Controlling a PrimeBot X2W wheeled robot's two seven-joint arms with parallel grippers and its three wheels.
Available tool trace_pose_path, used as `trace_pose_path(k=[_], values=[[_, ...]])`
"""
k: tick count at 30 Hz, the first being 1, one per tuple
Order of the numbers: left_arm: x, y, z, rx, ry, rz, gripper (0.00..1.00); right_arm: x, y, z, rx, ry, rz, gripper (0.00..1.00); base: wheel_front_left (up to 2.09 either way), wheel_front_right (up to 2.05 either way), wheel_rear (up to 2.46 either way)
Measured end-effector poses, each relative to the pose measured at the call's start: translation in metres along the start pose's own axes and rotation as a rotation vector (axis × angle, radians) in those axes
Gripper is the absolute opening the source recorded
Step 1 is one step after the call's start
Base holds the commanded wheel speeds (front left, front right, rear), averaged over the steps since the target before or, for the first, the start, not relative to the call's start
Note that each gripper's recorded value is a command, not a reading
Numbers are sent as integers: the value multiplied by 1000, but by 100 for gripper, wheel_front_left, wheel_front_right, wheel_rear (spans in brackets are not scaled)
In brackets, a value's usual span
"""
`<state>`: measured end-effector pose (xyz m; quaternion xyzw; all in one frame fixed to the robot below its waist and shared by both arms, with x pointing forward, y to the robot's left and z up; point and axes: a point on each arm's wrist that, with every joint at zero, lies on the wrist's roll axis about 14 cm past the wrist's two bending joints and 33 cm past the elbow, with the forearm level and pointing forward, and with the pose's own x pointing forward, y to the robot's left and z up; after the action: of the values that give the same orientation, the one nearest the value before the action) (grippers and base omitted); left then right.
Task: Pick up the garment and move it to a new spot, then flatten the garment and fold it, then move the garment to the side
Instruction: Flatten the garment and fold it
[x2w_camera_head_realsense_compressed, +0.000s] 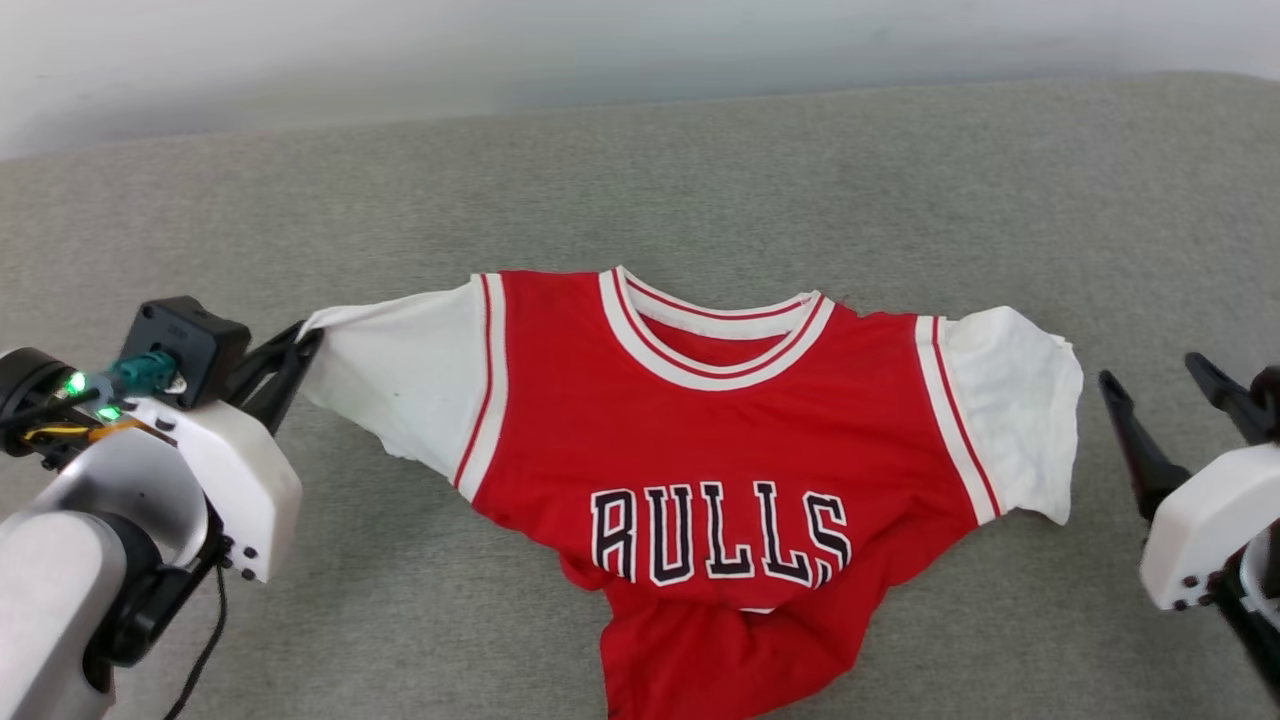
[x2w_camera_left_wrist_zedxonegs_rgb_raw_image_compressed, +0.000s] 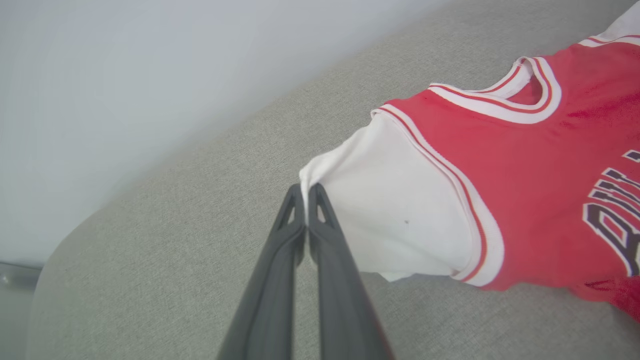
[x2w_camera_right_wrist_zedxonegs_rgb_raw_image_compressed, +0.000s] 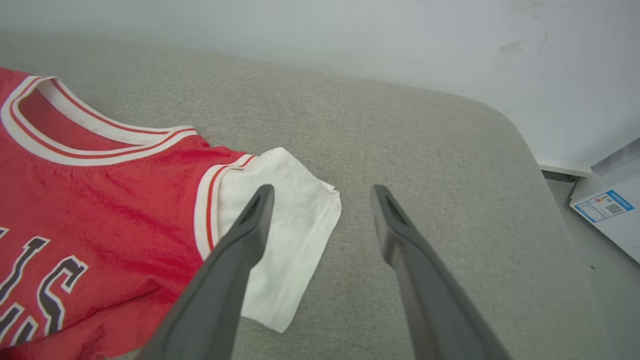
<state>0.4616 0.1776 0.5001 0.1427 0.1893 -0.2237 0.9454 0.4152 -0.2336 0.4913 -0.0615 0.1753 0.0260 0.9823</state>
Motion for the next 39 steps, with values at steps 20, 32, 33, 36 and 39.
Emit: trace_pose_path(k=[20,32,33,36,39], values=[[-34,-30,53,102,-191,-22,0,79,-5,-53,-168,629,102,100,0,0,0],[-30,-36,46,67,-188,-26,0,104,20,-108,-229,805,189,87,0,0,0],[-30,-33,46,63,-192,-15,0,105,20,-109,-233,805,194,22,0,0,0],[-31,-25,45,65,-198,12,0,105,24,-108,-224,782,210,0,0,0,0],[-34,-24,41,37,-192,21,0,104,24,-101,-201,742,215,0,0,0,0]])
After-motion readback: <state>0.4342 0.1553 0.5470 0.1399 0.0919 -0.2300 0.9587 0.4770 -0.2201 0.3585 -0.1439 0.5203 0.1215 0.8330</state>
